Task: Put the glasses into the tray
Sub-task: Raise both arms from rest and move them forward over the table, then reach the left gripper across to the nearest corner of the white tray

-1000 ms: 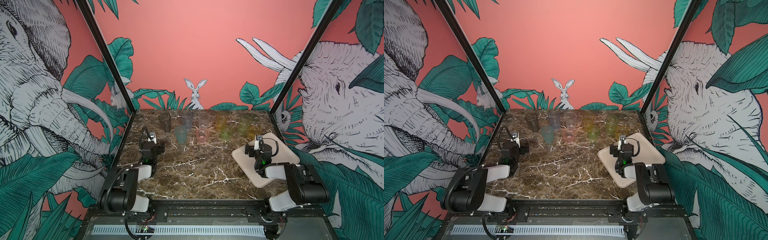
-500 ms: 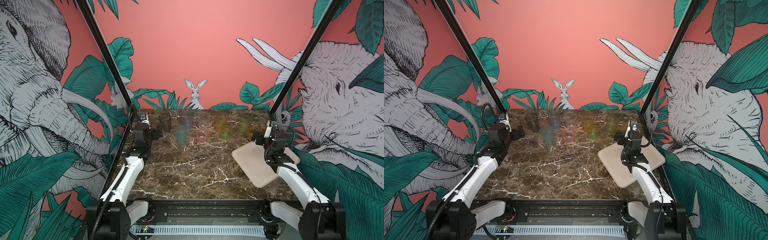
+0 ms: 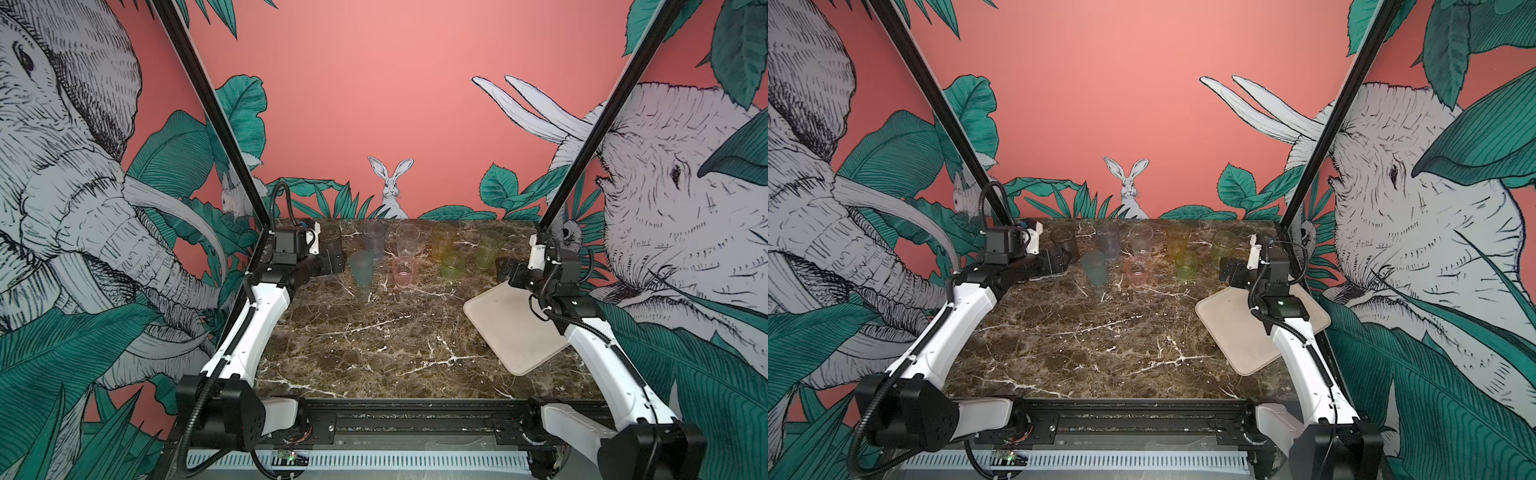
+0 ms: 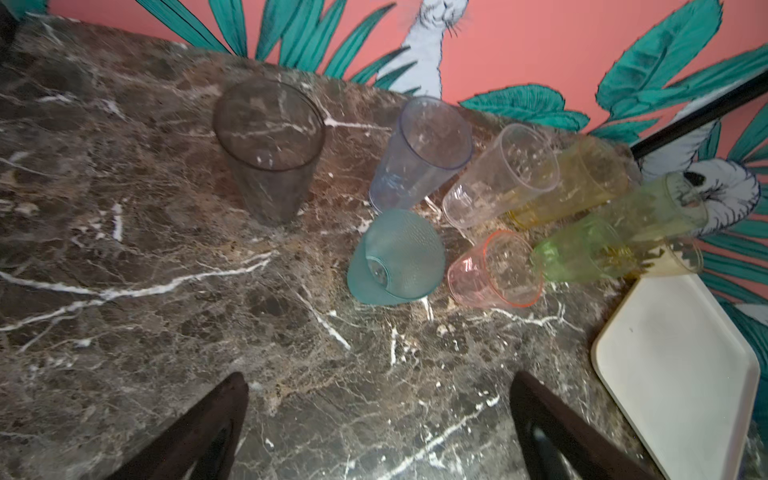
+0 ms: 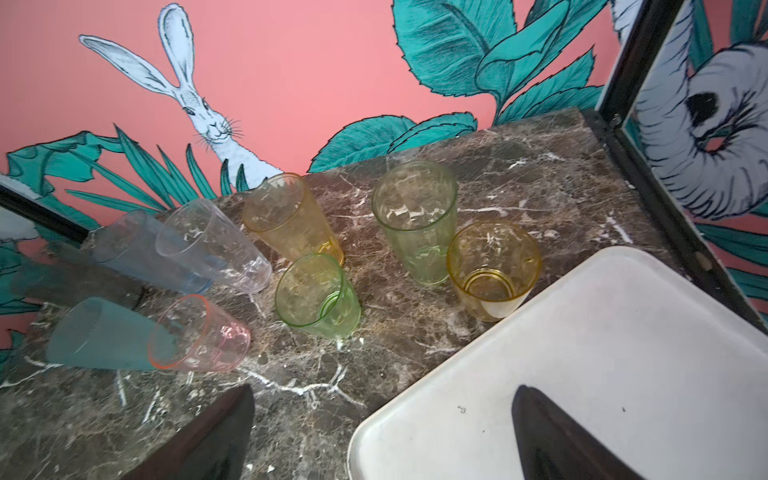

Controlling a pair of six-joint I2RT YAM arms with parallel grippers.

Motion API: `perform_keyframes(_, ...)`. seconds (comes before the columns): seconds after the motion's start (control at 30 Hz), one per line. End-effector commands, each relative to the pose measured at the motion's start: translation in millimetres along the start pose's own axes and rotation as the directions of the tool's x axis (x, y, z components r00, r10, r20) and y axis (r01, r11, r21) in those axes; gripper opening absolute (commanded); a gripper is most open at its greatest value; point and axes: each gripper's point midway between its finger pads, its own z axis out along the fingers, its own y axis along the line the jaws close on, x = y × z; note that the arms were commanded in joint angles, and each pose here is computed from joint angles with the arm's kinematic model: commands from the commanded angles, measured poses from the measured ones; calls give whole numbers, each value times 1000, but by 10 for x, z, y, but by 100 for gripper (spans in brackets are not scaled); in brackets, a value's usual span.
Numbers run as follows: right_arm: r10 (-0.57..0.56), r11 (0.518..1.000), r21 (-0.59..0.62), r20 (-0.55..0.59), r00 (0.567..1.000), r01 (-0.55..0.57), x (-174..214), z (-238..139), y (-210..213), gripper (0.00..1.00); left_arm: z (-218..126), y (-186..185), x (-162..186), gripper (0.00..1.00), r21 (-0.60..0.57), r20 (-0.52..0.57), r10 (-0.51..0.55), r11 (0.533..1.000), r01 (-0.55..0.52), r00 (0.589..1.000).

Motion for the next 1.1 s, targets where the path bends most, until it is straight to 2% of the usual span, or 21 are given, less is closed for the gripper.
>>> perform_keyframes(0.0,11,995,-97,-36,999,-15,-56,-32,194,99,-30,-213,316,97,3,-174,7,1000,-7,985)
perform_keyframes(0.1,4,990,-140,-69,998,-13,-34,9,269,99,32,-383,387,95,-1,-221,29,1000,-30,975)
perform_keyframes(0.37,19,988,-149,-79,997,-31,-24,40,284,99,177,-1117,513,95,66,-250,133,991,-120,959)
perform_keyframes(0.53,36,992,-114,-76,997,-44,-39,40,230,99,327,-1575,612,91,166,-244,102,984,-62,964)
perform_keyframes(0.63,48,997,-54,-69,996,-52,-40,56,123,99,426,-1844,692,91,188,-238,113,980,-68,965)
perform_keyframes(0.7,56,998,-21,-51,997,-57,-46,63,60,99,510,-2044,809,90,199,-243,132,976,-84,961)
perform_keyframes(0.83,101,994,-52,24,995,-99,-49,102,63,99,688,-2327,1032,88,188,-247,172,974,-127,954)
perform_keyframes(1.0,110,993,-42,29,994,-108,23,126,20,99,877,-2664,1330,89,146,-251,242,967,-211,937)
perform_keyframes(1.07,118,993,-33,24,993,-117,77,146,-7,99,962,-2876,1489,89,184,-251,248,961,-205,936)
